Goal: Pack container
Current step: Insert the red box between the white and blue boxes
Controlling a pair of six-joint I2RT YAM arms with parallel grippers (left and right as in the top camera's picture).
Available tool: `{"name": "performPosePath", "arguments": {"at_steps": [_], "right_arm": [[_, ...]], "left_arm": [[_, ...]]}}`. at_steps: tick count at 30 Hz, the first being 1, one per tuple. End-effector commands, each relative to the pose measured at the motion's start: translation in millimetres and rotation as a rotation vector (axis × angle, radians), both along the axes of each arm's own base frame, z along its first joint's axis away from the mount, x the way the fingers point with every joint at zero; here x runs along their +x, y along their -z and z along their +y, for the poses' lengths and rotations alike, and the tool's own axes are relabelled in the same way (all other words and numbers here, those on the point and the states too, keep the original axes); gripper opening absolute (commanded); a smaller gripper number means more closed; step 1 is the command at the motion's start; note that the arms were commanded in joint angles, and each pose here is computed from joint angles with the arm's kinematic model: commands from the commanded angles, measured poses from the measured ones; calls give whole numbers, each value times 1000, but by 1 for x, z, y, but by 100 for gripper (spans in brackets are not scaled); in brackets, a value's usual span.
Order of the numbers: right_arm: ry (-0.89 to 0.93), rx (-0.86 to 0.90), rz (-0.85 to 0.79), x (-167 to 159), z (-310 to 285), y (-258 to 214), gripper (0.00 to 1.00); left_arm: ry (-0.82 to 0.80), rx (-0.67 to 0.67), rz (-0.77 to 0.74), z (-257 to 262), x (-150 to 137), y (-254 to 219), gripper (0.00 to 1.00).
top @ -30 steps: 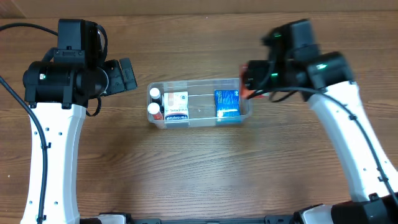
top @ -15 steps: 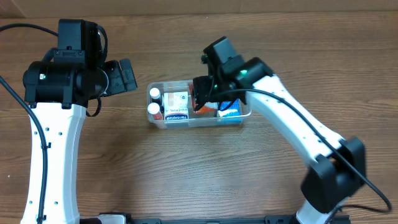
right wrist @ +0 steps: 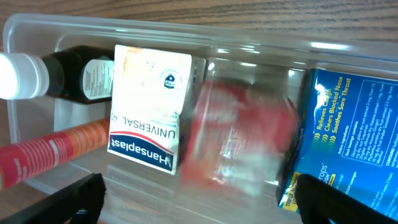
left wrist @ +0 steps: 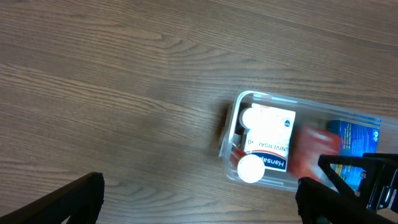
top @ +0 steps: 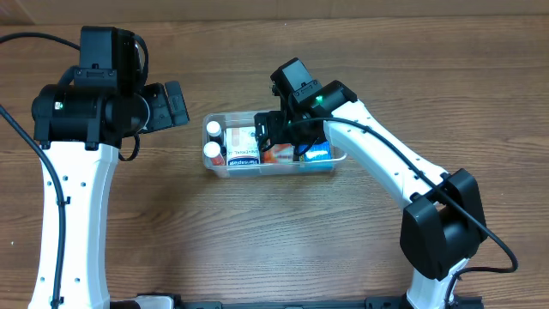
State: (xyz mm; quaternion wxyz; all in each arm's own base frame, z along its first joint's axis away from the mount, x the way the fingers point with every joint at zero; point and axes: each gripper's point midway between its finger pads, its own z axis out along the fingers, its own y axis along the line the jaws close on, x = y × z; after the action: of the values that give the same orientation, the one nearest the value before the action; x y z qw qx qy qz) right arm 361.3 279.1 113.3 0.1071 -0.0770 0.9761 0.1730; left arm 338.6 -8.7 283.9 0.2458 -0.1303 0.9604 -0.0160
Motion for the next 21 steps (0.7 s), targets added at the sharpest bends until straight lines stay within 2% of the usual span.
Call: {"name": "performPosePath", "arguments": {"at_steps": [1,9,13,17,21], "right_arm": [[3,10,-23,3,3,-8,100],[3,8,-26,3,2,-8,100],[-3,-29,-78,9,-5,-14,100],[18,-61,-209,21,-18,-52,100],[152,-123,-412,45,-59,-114,100]], "left_arm": [[11,-2,-9,0,2,-3,100],[11,-2,-8,0,2,-3,100],[17,5,-7,0,2,-3,100],[24,17,-6,1,1,-3,100],[38,21,-8,1,2,-3,100]]}}
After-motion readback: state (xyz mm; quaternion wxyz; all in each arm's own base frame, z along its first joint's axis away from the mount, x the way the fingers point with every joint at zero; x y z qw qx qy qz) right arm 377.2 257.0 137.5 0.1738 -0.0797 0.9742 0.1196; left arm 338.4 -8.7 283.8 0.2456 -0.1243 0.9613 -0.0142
